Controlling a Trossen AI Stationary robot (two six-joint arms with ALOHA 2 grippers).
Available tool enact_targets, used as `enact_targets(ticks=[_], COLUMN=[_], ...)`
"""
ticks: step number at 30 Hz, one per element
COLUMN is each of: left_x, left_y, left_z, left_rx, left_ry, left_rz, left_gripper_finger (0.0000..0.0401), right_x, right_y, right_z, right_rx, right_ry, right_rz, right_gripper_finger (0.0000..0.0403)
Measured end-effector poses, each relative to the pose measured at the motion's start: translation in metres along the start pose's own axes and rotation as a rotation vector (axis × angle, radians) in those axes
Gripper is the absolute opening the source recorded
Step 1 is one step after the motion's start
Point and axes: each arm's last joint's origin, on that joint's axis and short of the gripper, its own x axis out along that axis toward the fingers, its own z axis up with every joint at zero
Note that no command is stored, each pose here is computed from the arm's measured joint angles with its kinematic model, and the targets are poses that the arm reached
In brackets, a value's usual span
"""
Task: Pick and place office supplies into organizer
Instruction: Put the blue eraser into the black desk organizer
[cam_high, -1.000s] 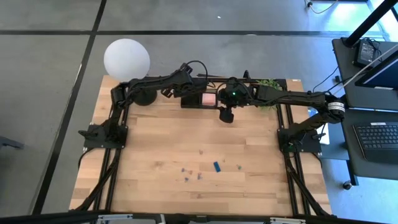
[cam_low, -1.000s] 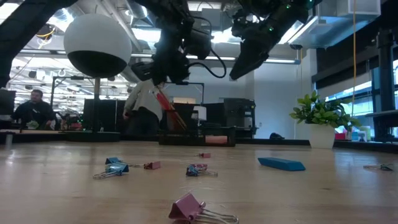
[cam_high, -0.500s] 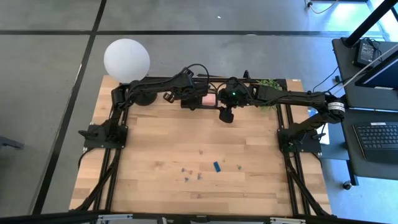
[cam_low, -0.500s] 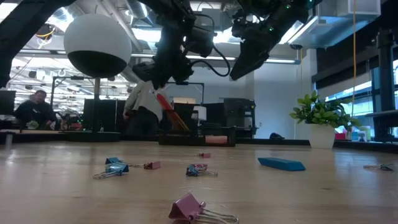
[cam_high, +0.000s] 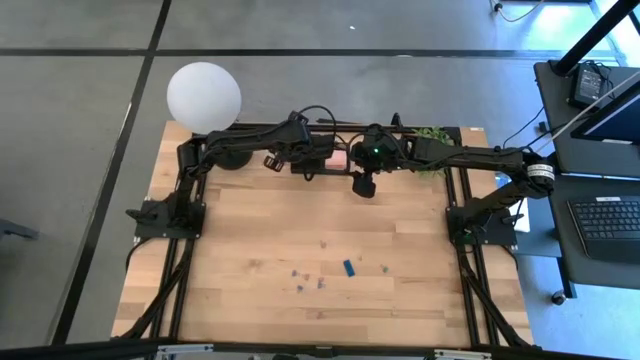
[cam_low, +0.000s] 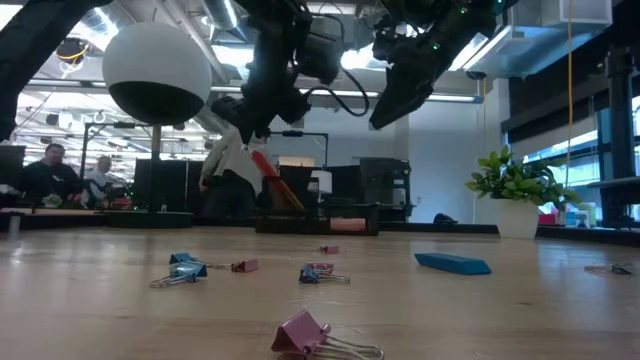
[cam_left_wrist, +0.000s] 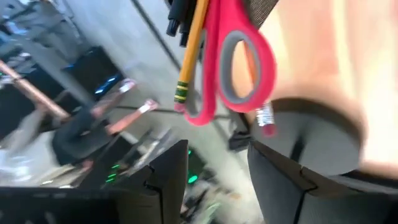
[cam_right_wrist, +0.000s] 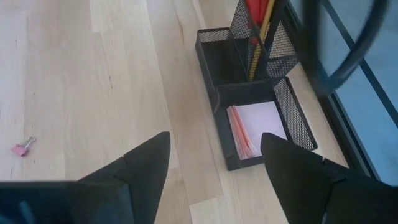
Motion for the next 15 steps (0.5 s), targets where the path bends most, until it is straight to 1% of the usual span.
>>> enact_targets(ticks=[3,7,9,11,12,15], left_x=[-0.007,-0.016,-0.022,-0.028,-0.031,-0.042], left_y=[0.001,0.003,0.004,0.005,0.005,0.009], left_z=[-0.007,-0.019,-0.026,-0.035,-0.041,-0.061], left_rx=[-0.067,-0.141,-0.205,-0.304,-0.362,-0.537], left_ry=[-0.063,-0.112,-0.151,-0.217,-0.262,-0.435], left_rz=[-0.059,-0.083,-0.116,-0.200,-0.263,-0.508], left_gripper_finger=[0.0162,0.0162,0.0162,0.0162,0.0162,0.0162], right_x=[0.000,0.000,0.000,0.000,0.000,0.000], right_y=[0.000,0.000,0.000,0.000,0.000,0.000], right_z=[0.000,0.000,0.000,0.000,0.000,-0.002], right_rx=[0.000,-0.001,-0.001,0.001,0.007,0.026], right_ry=[0.000,0.000,0.000,0.002,0.004,0.023], right_rz=[0.000,0.000,0.000,0.000,0.001,0.003], right_gripper_finger=[0.0255,0.0255,0.0255,0.0255,0.0255,0.0255])
